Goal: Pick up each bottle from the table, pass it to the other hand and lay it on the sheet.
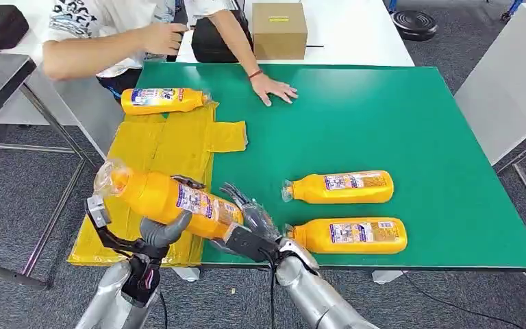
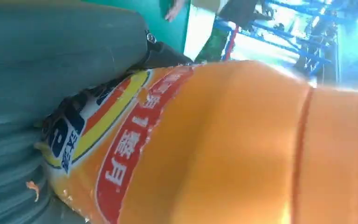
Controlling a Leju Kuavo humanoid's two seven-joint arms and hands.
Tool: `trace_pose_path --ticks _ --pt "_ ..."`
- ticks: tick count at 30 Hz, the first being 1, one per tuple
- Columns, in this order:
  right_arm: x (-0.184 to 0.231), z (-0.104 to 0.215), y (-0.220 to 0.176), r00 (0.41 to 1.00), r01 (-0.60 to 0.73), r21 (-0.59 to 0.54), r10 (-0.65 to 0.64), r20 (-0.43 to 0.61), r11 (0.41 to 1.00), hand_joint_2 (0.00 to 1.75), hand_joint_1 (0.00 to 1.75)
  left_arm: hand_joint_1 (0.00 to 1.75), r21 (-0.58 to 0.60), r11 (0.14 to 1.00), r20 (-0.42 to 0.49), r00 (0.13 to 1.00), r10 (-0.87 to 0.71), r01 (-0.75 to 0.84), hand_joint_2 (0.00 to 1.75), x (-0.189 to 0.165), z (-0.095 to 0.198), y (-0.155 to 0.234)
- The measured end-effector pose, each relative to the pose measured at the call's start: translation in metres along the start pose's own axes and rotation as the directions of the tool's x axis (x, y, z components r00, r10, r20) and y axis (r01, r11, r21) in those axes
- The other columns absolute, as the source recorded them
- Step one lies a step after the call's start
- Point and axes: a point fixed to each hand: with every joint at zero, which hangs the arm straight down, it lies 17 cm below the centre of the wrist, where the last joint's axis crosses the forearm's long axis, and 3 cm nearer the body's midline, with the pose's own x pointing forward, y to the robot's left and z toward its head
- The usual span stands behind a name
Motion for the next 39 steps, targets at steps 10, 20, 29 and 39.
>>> trace_pose_path --ticks 10,20,29,39 --pt "0.009 0.009 0.009 0.985 -0.174 0.151 0.17 0.036 0.973 0.0 0.0 1.75 0.148 0.973 0.028 0.983 -0.183 0.177 1.75 0.015 -0.011 0.049" --pt "0.034 0.04 0.01 0.983 -0.153 0.135 0.137 0.12 0.979 0.0 0.0 1.75 0.287 0.886 0.03 0.921 -0.389 0.365 1.75 0.044 -0.018 0.096" --pt "0.047 0.045 -0.021 0.978 -0.155 0.063 0.144 0.151 0.986 0.0 0.0 1.75 0.332 0.833 -0.001 0.883 -0.469 0.443 1.75 0.051 -0.016 0.117" --pt "0.06 0.05 -0.045 0.977 -0.117 -0.018 0.119 0.176 0.993 0.0 0.0 1.75 0.315 0.666 -0.081 0.718 -0.691 0.676 1.75 0.054 -0.02 0.128"
